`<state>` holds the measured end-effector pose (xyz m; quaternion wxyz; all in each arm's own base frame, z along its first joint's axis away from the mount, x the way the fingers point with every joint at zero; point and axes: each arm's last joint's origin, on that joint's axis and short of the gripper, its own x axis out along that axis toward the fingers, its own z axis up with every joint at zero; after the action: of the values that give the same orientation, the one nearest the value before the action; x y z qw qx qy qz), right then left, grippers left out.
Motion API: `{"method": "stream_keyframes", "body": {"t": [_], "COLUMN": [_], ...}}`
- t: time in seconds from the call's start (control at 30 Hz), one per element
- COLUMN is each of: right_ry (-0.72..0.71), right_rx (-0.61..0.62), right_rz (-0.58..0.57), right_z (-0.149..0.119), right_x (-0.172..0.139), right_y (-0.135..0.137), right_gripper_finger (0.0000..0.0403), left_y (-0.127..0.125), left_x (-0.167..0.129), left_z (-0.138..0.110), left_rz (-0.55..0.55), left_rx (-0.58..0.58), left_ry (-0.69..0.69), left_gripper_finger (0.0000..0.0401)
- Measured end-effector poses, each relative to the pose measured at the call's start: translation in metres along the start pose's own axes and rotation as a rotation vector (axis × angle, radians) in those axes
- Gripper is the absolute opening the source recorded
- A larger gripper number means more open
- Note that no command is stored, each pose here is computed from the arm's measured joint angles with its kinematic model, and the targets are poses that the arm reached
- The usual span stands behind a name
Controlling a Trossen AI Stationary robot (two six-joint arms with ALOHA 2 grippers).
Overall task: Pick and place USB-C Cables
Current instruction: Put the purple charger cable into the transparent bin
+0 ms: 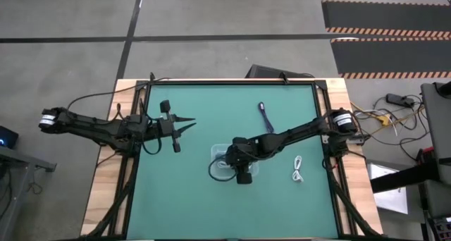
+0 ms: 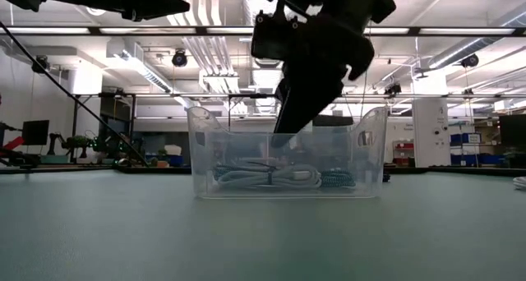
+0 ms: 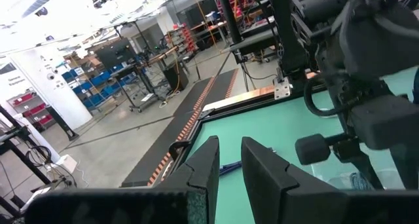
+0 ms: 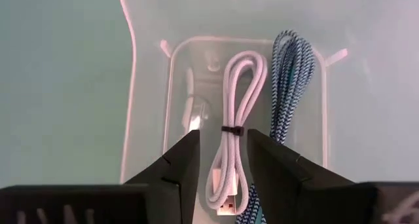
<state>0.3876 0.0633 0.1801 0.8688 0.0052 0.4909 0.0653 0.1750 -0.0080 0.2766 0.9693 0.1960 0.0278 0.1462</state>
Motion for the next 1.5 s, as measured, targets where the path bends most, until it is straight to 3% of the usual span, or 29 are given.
{"method": "stream_keyframes", "body": {"t": [0.33, 0.6, 0.83, 1.17, 1.5], "right_ry": [-0.099, -0.158, -0.083, -0.024, 0.125], "right_rx": [0.014, 0.072, 0.275, 0.567, 0.797], "right_rz": [-0.007, -0.194, -0.277, -0.379, -0.485], "right_z": [0.011, 0.011, -0.002, -0.02, -0.073], "right_x": [-0.046, -0.093, -0.115, -0.119, -0.108], "right_y": [0.002, -0.01, -0.042, -0.098, -0.15], "right_gripper_finger": [0.0102, 0.0093, 0.0105, 0.0118, 0.0119], "left_y": [0.0, 0.0, 0.0, 0.0, 0.0], "left_x": [0.0, 0.0, 0.0, 0.0, 0.0], "left_z": [0.0, 0.0, 0.0, 0.0, 0.0], "left_rz": [0.0, 0.0, 0.0, 0.0, 0.0], "left_rx": [0.0, 0.0, -0.001, -0.001, -0.001], "left_ry": [0.0, 0.0, 0.0, 0.0, 0.0], "left_gripper_finger": [0.0049, 0.0049, 0.0049, 0.0049, 0.0049]}}
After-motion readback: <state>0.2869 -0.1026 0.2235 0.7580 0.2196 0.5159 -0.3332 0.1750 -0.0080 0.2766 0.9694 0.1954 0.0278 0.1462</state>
